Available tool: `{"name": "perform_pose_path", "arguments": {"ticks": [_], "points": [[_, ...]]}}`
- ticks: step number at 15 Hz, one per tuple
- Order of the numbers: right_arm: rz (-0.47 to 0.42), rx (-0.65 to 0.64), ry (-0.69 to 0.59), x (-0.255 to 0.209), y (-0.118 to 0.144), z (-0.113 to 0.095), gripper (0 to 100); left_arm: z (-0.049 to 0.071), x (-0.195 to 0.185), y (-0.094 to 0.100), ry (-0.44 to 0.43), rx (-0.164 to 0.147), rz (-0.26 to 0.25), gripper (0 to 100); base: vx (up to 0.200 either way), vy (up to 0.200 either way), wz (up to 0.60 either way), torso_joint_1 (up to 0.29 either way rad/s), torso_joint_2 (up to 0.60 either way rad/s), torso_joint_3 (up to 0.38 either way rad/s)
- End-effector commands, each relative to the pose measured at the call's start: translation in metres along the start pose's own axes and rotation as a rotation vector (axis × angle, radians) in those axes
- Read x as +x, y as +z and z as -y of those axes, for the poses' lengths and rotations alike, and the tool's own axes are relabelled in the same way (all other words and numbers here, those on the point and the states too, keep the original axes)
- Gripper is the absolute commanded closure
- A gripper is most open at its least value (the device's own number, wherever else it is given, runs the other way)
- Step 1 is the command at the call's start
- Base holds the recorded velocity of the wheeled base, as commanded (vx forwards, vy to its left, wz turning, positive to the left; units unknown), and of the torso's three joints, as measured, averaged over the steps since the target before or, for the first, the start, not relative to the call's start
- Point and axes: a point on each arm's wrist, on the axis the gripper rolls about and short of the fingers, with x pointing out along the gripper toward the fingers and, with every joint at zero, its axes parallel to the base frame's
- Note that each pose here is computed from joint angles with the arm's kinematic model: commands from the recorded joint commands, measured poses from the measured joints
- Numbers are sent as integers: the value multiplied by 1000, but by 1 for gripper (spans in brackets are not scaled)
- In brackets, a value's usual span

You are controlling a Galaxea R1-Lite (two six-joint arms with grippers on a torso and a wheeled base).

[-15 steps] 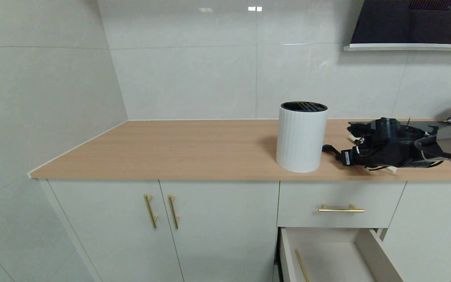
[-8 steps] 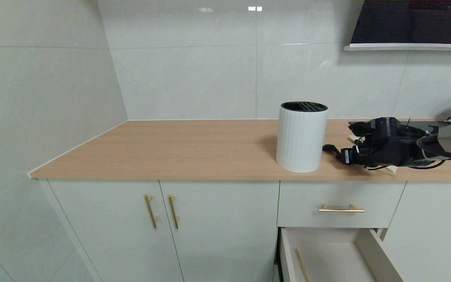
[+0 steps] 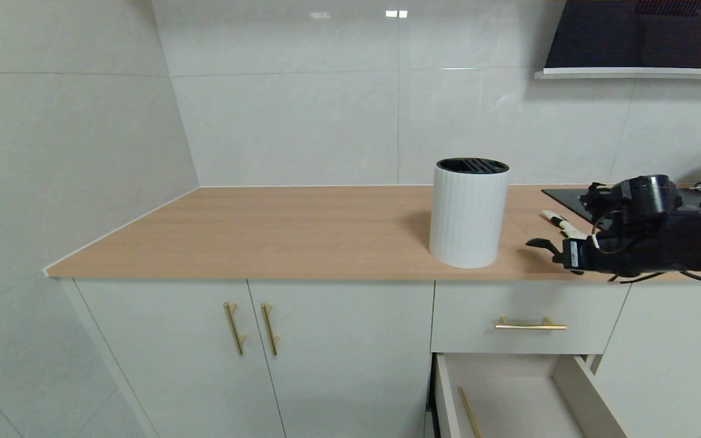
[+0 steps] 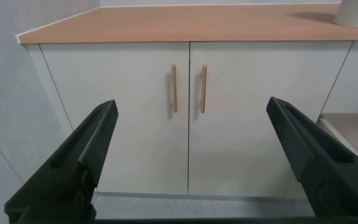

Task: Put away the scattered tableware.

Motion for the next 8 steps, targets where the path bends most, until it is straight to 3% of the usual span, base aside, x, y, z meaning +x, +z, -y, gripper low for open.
{"name": "perform_pose_path", "arguments": {"ticks": [1, 5, 8], "points": [[12, -19, 26, -69, -27, -16, 100, 0, 0, 0, 1, 0, 0, 0, 0, 0, 0, 0, 0, 0], [-6, -69, 88, -116, -67, -35, 100, 0, 0, 0, 1, 0, 0, 0, 0, 0, 0, 0, 0, 0], [-62, -74, 88, -116, -87, -33, 100, 0, 0, 0, 1, 0, 0, 0, 0, 0, 0, 0, 0, 0]]}}
